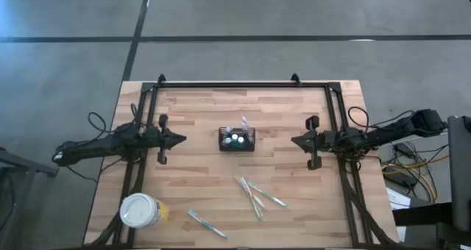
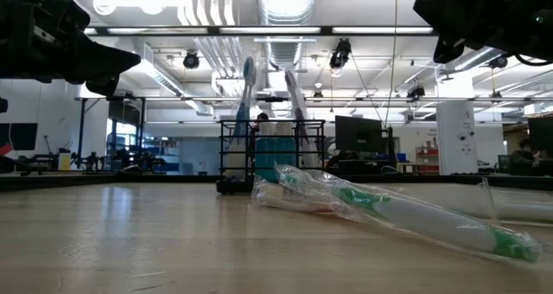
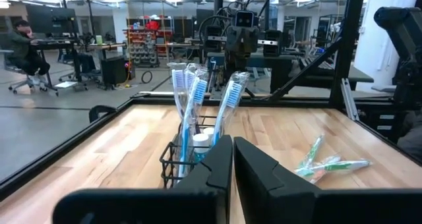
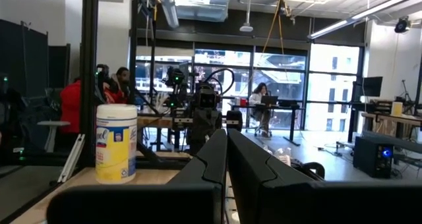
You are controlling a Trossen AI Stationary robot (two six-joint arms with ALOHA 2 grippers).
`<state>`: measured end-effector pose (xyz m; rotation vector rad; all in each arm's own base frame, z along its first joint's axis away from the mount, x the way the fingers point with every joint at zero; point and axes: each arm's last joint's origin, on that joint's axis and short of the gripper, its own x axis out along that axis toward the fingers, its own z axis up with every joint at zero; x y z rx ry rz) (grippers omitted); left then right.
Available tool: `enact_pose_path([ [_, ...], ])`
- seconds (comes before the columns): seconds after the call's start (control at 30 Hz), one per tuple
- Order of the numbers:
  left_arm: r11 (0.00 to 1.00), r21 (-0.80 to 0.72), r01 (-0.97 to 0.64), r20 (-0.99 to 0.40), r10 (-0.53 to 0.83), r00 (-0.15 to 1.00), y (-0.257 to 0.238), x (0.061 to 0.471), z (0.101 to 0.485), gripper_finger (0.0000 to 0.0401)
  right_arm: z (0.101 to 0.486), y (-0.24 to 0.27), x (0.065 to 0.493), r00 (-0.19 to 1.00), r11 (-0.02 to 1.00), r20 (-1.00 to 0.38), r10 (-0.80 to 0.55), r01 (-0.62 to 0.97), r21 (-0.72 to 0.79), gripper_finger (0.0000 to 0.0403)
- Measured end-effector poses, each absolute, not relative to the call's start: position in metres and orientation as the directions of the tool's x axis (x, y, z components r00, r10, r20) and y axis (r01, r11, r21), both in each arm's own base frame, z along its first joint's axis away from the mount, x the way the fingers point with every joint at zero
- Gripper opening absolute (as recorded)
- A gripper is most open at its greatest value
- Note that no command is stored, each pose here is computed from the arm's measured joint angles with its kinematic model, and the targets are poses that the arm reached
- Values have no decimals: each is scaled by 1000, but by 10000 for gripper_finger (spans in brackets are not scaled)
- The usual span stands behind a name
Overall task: Pick & Place toothbrushing station
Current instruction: Put the green toothbrush into the black wire organizer
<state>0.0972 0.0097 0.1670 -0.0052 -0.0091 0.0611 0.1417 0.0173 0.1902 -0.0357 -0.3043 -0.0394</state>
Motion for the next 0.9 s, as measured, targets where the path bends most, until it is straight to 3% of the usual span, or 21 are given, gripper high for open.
enact_pose_path([
  [0.27,997,29,-73,28,72,997,10,96,175,6,210,21,153,958,999,285,-19,6,48,8],
  [0.53,996,15,-89,-4,89,996,10,96,172,19,273,30,195,970,997,-232,-80,79,-13,8],
  [0.73,996,14,-90,-26,91,996,10,95,171,17,299,44,217,835,994,-543,-92,108,-3,8],
  [0.9,996,14,-90,-32,91,995,10,95,170,17,301,63,239,642,982,-759,-107,187,20,8],
])
